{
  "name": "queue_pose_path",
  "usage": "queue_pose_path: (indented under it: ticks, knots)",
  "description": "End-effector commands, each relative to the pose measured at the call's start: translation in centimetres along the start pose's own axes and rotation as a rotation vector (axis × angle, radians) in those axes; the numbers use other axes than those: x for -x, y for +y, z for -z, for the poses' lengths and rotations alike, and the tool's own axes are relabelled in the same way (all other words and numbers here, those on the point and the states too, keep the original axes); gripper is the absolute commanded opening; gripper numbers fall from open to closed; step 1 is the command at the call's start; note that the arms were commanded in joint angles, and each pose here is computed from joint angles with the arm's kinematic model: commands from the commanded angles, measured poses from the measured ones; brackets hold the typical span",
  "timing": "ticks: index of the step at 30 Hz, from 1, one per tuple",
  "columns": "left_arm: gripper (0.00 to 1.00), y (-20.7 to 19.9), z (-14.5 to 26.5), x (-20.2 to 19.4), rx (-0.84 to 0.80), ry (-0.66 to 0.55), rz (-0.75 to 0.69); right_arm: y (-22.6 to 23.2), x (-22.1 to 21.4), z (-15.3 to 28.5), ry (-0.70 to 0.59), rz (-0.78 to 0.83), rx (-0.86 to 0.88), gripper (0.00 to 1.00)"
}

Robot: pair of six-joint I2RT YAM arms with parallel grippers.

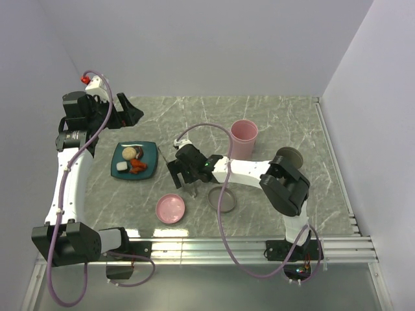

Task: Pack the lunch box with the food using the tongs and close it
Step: Pick up the clamp at the center of the board.

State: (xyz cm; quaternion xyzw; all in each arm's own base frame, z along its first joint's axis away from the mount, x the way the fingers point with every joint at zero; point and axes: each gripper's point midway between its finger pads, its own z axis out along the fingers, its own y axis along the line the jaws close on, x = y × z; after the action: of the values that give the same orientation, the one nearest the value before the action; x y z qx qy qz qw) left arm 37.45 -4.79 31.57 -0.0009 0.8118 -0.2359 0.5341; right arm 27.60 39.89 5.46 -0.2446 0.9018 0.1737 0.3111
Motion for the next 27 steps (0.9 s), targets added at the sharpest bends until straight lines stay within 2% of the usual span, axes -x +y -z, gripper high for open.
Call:
queue_pose_path:
  ticks: [1, 10, 16, 27]
  knots:
    - [0.99, -0.3, 0.0, 0.8, -0.009, -0.035, -0.016, 0.5, 0.6, -0.5, -0.016, -0.024, -0.002, 1.0]
    - [0.99, 0.2, 0.2, 0.3, 0.016, -0.028, -0.021, 0.2, 0.7, -2.1, -0.046, -0.035, -0.025, 1.0]
    - [0.99, 0.3, 0.3, 0.5, 0.021, -0.035, -0.03, -1.0, 1.4, -3.6, -0.08, -0.01, -0.101, 1.0]
    - [0.99, 0.5, 0.5, 0.3, 0.031, -0.034, -0.053, -2.2, 1.1, -5.6, -0.072, 0.004, -0.18, 1.0]
